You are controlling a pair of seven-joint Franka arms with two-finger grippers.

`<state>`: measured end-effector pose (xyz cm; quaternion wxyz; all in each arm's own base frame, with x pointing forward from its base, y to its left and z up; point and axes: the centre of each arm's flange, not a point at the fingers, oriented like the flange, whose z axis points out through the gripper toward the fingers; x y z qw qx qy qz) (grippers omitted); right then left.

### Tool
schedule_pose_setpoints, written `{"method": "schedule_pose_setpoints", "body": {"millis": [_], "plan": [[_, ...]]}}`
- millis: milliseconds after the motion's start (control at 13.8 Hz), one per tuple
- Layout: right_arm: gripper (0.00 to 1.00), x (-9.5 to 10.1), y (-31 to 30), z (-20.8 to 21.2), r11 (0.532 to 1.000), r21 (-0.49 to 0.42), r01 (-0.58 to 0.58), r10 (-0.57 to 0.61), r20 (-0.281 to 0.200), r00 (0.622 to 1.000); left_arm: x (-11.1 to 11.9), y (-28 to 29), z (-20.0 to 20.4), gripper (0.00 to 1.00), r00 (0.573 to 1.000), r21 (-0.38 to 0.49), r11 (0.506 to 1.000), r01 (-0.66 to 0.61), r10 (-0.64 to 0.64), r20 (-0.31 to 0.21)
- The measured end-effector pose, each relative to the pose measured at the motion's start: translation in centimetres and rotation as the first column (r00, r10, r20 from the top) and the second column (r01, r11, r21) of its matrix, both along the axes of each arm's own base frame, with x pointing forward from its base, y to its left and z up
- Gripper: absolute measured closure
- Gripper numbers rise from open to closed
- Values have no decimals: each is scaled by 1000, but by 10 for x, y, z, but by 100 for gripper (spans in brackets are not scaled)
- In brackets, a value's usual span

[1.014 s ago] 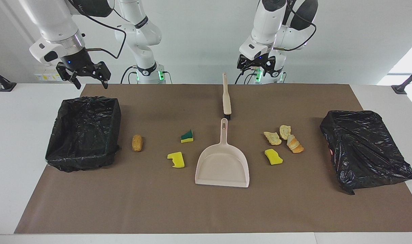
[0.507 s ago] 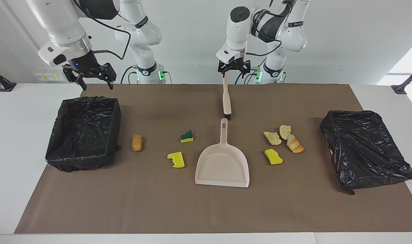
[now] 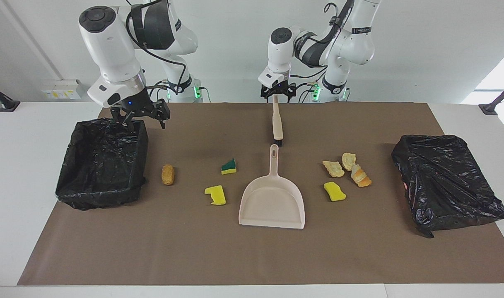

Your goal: Sweep and dump trash in bin

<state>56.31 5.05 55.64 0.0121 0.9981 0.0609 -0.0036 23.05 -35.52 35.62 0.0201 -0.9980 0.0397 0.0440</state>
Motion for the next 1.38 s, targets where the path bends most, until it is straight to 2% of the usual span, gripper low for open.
{"method": "schedule_pose_setpoints", "body": {"millis": [217, 724, 941, 1159, 1304, 1376], "plan": [[0, 1, 0, -1, 1000, 0, 4, -4, -2, 1000, 3, -4, -16, 0, 1000, 3, 1000, -16, 16, -5], [0, 0, 5, -3, 1000, 1, 29, -29, -6, 1000, -18, -13, -24, 0, 999, 41, 999, 29, -27, -32], [0, 0, 5, -4, 1000, 0, 29, -29, -7, 1000, -21, -13, -25, 7, 999, 54, 998, 33, -31, -42], [0, 0, 5, -4, 1000, 0, 29, -29, -7, 1000, -22, -8, -27, 42, 997, 82, 996, 41, -36, -66], [0, 0, 5, -4, 1000, 0, 29, -29, -8, 1000, -19, -4, -25, 70, 994, 98, 993, 71, -63, -91], [0, 0, 5, -5, 1000, 0, 29, -29, -8, 1000, -14, -2, -21, 74, 992, 100, 991, 85, -74, -103]]}}
